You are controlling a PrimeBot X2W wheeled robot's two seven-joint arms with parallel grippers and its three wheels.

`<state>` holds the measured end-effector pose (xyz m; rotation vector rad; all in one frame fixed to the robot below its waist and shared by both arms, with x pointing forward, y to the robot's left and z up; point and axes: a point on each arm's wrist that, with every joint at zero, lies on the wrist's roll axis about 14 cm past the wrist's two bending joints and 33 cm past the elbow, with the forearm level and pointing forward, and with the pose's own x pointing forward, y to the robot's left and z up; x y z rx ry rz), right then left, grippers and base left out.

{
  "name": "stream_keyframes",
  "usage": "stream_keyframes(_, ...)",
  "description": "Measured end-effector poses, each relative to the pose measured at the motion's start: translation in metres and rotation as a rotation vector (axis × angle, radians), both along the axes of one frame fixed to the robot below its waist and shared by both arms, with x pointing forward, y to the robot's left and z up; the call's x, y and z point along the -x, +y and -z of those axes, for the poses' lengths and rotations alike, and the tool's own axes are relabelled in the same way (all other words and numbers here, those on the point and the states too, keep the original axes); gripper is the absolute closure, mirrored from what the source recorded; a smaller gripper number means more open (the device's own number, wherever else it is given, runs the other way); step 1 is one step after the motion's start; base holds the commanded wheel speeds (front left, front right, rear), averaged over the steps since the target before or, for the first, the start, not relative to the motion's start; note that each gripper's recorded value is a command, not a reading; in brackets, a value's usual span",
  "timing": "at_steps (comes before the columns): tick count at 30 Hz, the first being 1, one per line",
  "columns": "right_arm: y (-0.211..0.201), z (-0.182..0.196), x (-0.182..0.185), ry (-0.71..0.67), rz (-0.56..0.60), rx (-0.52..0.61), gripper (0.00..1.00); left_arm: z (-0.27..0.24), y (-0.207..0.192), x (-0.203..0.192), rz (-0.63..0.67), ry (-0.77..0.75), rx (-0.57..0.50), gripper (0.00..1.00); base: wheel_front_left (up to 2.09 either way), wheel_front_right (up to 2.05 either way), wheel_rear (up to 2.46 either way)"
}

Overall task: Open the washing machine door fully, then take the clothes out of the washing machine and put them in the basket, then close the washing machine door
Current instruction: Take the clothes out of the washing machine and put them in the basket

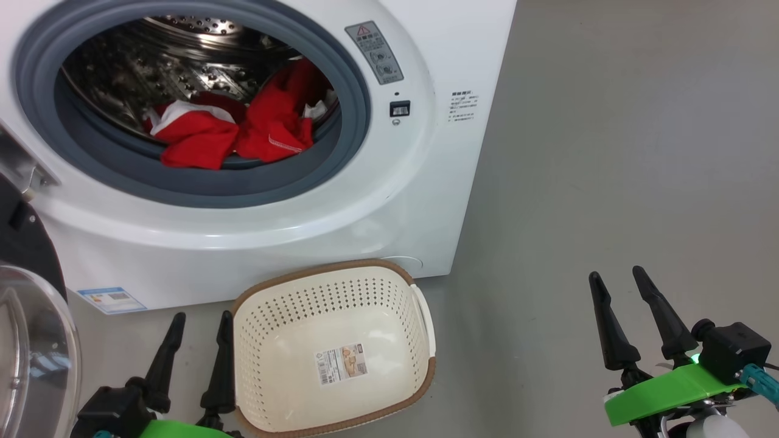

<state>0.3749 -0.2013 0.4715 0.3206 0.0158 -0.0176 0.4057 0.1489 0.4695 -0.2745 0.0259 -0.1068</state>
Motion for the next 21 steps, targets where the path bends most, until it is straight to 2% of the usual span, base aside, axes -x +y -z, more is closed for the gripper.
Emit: stream_keyframes(21,0.0009,0.0052,-0.0006,0.015,0.002,-0.005,0.0,0.0089,-0.0043,-0.0014,0.014,0.025,-0.009,0.0,0.01,-0.01,0.0)
